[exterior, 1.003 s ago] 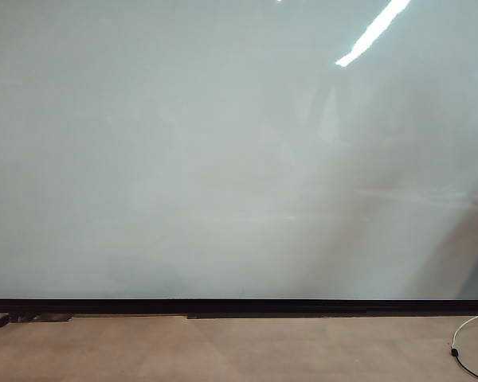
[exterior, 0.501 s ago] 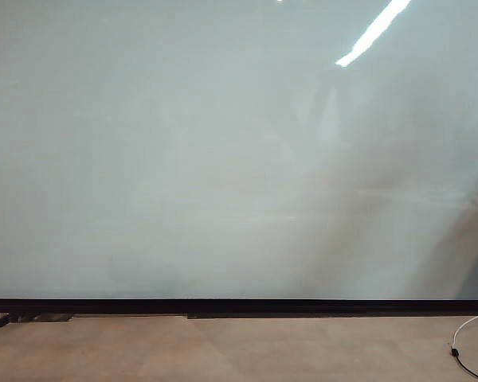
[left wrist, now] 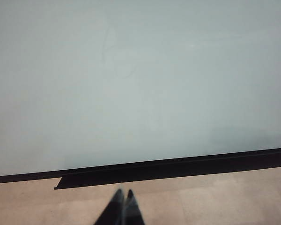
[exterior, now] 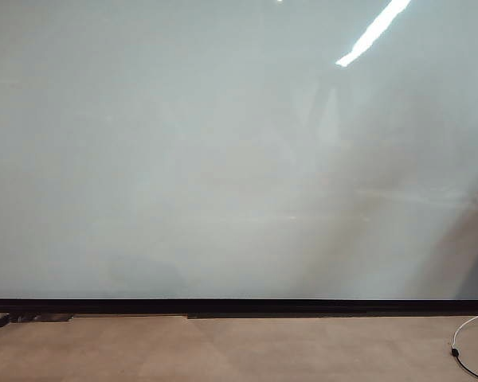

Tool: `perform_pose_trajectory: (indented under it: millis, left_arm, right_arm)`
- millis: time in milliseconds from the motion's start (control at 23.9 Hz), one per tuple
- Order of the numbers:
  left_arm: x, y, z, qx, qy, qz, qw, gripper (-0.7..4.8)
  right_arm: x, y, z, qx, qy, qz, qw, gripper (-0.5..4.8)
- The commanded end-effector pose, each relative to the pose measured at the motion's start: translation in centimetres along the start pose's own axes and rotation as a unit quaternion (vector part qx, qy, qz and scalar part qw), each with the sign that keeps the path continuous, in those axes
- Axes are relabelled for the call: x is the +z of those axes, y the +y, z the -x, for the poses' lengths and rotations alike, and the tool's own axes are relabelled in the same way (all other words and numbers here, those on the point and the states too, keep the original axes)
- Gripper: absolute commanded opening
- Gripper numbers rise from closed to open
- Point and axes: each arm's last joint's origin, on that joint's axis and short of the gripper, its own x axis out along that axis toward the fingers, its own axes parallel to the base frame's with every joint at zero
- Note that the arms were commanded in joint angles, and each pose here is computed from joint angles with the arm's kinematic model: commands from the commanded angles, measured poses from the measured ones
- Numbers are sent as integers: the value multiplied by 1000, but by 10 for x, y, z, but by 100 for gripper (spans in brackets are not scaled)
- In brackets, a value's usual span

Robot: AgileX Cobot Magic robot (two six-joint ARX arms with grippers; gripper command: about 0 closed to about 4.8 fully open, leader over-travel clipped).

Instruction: Pick up the pen on the shelf to the right of the whiteboard and draw a straight line.

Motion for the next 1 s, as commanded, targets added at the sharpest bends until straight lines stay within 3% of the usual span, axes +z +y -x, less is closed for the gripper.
perform_pose_trajectory:
  millis: [42,125,292,543,585,627,794,1003]
  left_arm:
    - [2,0,0,1,-8,-1,1000,-5]
    - [2,0,0,1,-8,-1,1000,-5]
    - [2,0,0,1,-8,-1,1000,-5]
    - [2,0,0,1,-8,-1,1000,-5]
    - [2,0,0,1,-8,-1,1000,-5]
    - [2,0,0,1,-8,-1,1000,-5]
    - [2,0,0,1,-8,-1,1000,-5]
    - [2,0,0,1,-8,-1,1000,-5]
  right_arm:
    - [3,0,0,1,-9,8,1000,122]
    - [3,0,0,1,-9,8,1000,79]
    - [3,-1,0,1,-9,8,1000,46]
    - [3,-1,1,0,-8,5,1000,39]
    - [6,0,2,-1,-11,8,1000,14]
    - [10,-2,6,-9,-15,11,1000,-9]
    - [31,-11,25,-53,-37,27,998,-9]
    - [55,-15,55,-118,-68,-3,991,-9]
